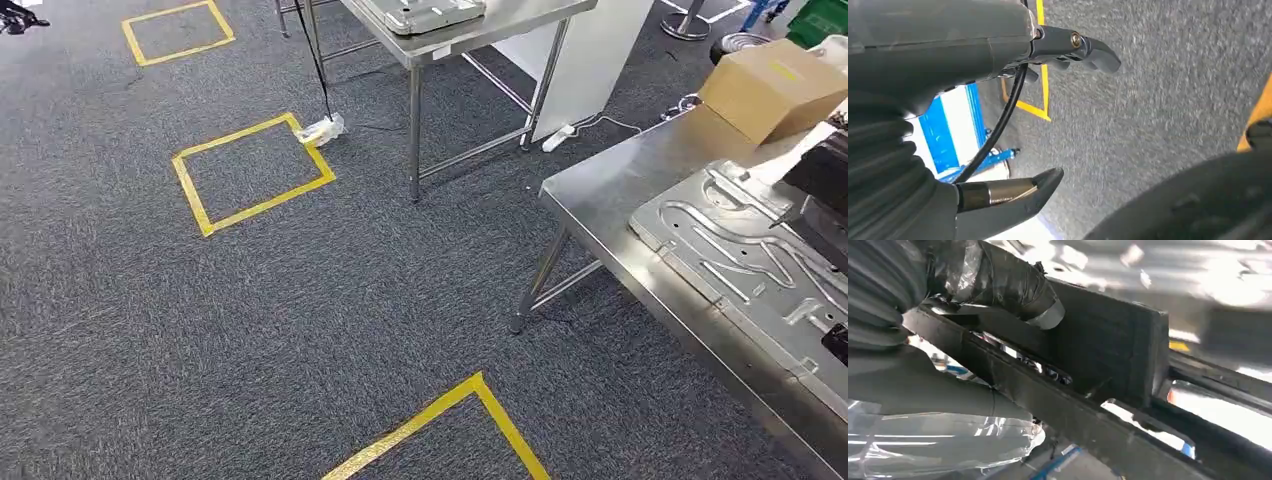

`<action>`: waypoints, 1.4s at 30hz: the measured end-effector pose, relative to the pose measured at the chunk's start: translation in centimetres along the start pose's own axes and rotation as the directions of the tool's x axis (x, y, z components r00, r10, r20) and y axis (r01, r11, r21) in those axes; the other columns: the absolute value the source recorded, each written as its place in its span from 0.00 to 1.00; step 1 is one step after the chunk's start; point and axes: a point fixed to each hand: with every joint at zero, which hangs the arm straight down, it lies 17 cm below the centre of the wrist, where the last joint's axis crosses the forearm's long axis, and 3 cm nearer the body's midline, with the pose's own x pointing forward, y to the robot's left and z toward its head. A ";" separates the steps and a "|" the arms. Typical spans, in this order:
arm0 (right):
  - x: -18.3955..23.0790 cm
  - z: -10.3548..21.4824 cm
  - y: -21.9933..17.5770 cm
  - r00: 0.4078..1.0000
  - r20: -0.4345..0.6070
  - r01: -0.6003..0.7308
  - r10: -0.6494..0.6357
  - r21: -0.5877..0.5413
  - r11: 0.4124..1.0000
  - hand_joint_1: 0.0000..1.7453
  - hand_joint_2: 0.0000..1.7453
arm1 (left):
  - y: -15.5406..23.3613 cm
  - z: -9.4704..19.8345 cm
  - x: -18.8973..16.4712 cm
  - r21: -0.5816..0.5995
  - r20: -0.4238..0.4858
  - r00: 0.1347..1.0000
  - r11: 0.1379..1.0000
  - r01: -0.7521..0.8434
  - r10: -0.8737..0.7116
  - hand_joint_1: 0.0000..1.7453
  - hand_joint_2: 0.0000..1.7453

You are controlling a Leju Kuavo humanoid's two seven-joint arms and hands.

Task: Take the parts from the cabinet and place them on the table.

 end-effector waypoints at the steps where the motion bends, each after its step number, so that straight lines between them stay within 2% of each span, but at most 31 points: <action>1: -0.2 -0.2 0.8 1.000 -0.010 -0.006 0.006 0.020 1.000 1.00 1.00 | -0.1 0.0 0.0 -0.005 0.002 1.000 1.000 -0.005 0.005 0.00 1.00; 5: -0.5 -0.3 4.0 0.999 -0.032 -0.007 0.011 0.101 0.995 1.00 1.00 | 0.1 0.1 0.4 -0.012 0.009 1.000 1.000 -0.022 0.023 0.00 1.00; 13: 0.0 -0.6 7.7 0.998 -0.062 0.025 -0.013 0.192 0.981 1.00 1.00 | -0.5 0.1 0.3 -0.040 0.012 0.998 0.997 -0.058 0.059 0.00 1.00; 24: 0.0 -0.4 9.8 0.995 -0.091 0.052 -0.030 0.247 0.968 1.00 1.00 | -0.5 0.1 0.2 -0.043 0.011 0.997 0.996 -0.079 0.080 0.00 1.00; 25: 0.0 -0.4 10.0 0.995 -0.094 0.055 -0.032 0.254 0.966 0.00 0.00 | -0.4 0.1 0.3 -0.042 0.012 0.997 0.996 -0.080 0.081 0.00 1.00; 29: 0.2 0.2 11.2 0.995 -0.090 0.067 -0.043 0.282 0.957 0.00 0.00 | -0.7 0.2 0.3 -0.052 0.011 0.997 0.996 -0.073 0.074 0.00 1.00; 30: 0.4 0.2 11.3 0.995 -0.085 0.068 -0.046 0.277 0.959 0.00 0.00 | -0.7 0.2 0.2 -0.054 0.008 0.997 0.996 -0.071 0.072 0.00 0.00; 34: 1.6 0.0 10.9 0.997 -0.052 0.064 -0.054 0.234 0.970 0.00 0.00 | -0.8 0.2 -0.1 -0.060 -0.011 0.996 0.994 -0.087 0.087 0.00 0.00; 38: 4.5 -0.6 8.9 0.997 0.018 0.069 -0.072 0.160 0.985 0.00 0.00 | -0.8 0.2 -0.3 -0.061 -0.025 0.995 0.993 -0.096 0.095 0.00 0.00; 42: 8.4 -0.9 4.8 0.992 0.101 0.066 -0.070 0.040 0.997 0.00 0.00 | -0.7 0.2 -0.5 -0.055 -0.034 0.995 0.994 -0.097 0.095 0.00 0.00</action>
